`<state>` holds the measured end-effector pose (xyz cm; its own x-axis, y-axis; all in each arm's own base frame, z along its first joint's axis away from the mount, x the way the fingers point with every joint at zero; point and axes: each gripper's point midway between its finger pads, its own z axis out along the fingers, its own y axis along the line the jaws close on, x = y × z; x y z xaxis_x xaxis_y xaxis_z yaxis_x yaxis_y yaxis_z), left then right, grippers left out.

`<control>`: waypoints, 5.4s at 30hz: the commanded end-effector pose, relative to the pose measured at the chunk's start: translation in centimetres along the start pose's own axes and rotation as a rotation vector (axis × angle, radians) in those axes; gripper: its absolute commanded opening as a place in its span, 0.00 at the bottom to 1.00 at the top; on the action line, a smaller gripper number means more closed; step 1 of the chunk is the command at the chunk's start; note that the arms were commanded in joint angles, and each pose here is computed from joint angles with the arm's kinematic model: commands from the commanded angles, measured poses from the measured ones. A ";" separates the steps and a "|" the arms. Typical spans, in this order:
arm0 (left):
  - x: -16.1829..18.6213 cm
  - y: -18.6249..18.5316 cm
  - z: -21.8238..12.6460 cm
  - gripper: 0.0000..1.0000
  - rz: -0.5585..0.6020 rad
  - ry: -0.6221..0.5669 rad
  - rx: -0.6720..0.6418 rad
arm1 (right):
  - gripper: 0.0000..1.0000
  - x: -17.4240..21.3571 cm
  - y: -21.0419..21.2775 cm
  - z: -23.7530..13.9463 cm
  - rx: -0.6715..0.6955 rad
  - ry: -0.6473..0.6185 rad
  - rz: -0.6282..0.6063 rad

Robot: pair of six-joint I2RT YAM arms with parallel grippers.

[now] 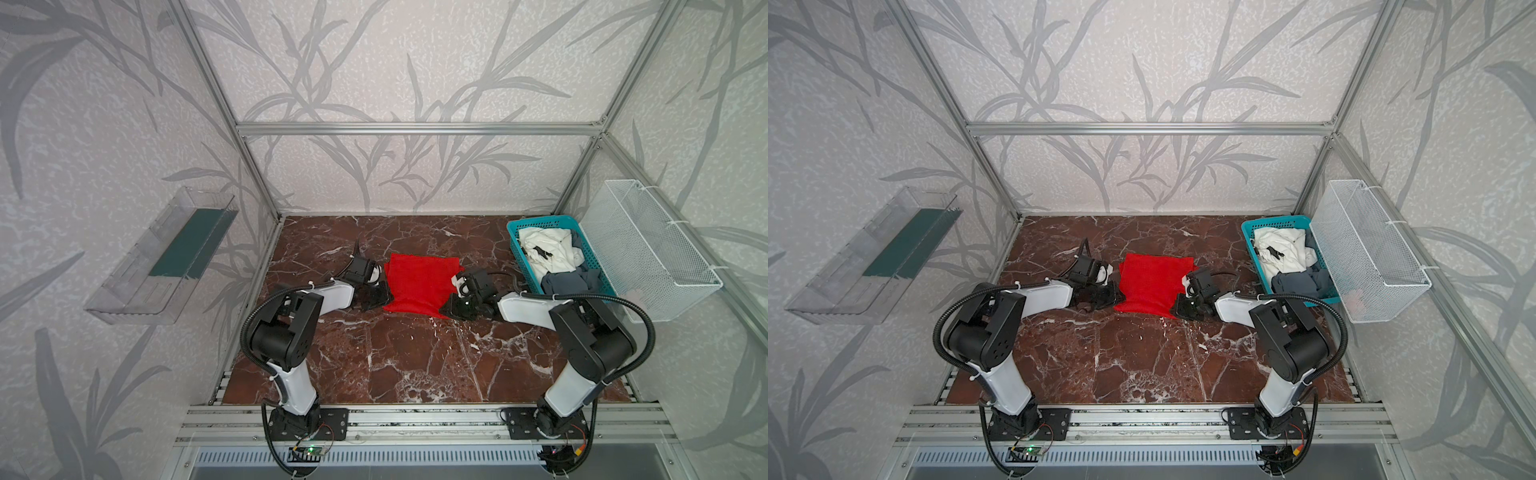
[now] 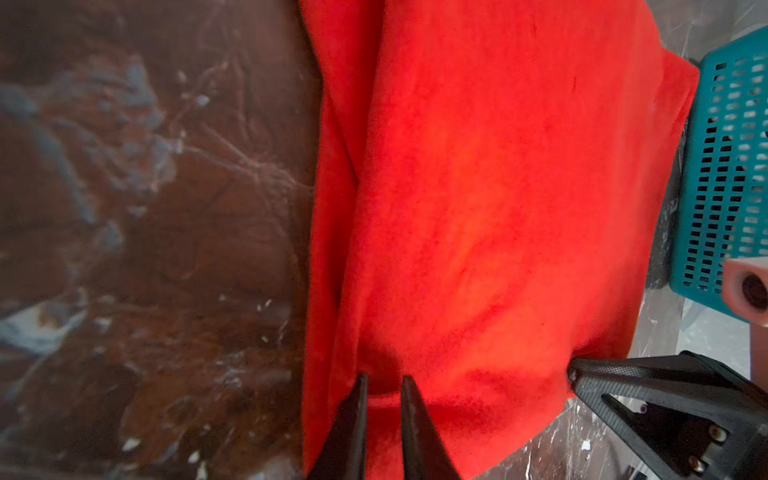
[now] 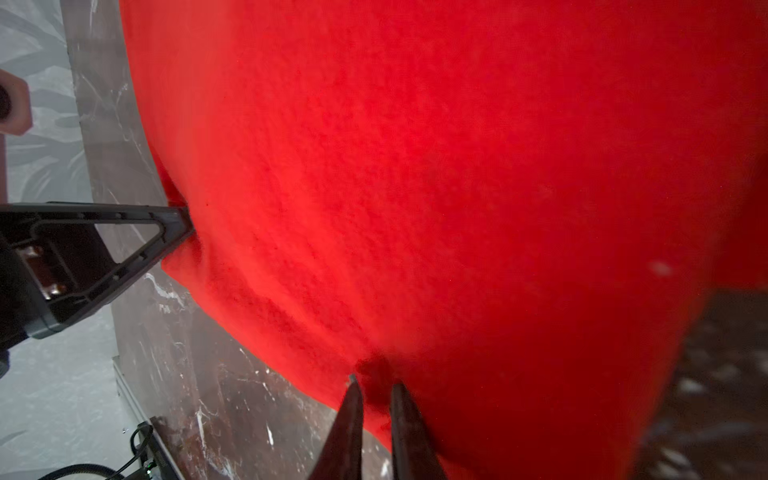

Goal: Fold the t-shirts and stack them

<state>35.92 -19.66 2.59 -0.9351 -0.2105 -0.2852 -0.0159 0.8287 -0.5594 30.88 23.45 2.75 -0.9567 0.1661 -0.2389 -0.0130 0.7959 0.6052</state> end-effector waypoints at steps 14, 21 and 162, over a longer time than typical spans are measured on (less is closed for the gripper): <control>2.1 -3.5 -4.7 0.25 0.174 -0.033 -0.052 | 0.17 0.1 -0.9 -6.7 0.155 -0.052 -0.070; 4.0 -9.7 -1.8 0.27 0.206 0.039 0.086 | 0.17 -1.2 2.3 -5.0 0.052 -0.045 -0.086; -26.6 4.4 -8.4 0.00 0.399 -0.139 -0.757 | 0.99 5.1 10.2 -9.5 -0.106 -0.162 -0.476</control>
<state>56.57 -8.91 14.26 -0.8778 0.1244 -0.4625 0.0442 0.9826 0.1804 22.52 26.38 14.03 -0.8006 -0.0803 -0.5938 -0.4459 0.7418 0.5009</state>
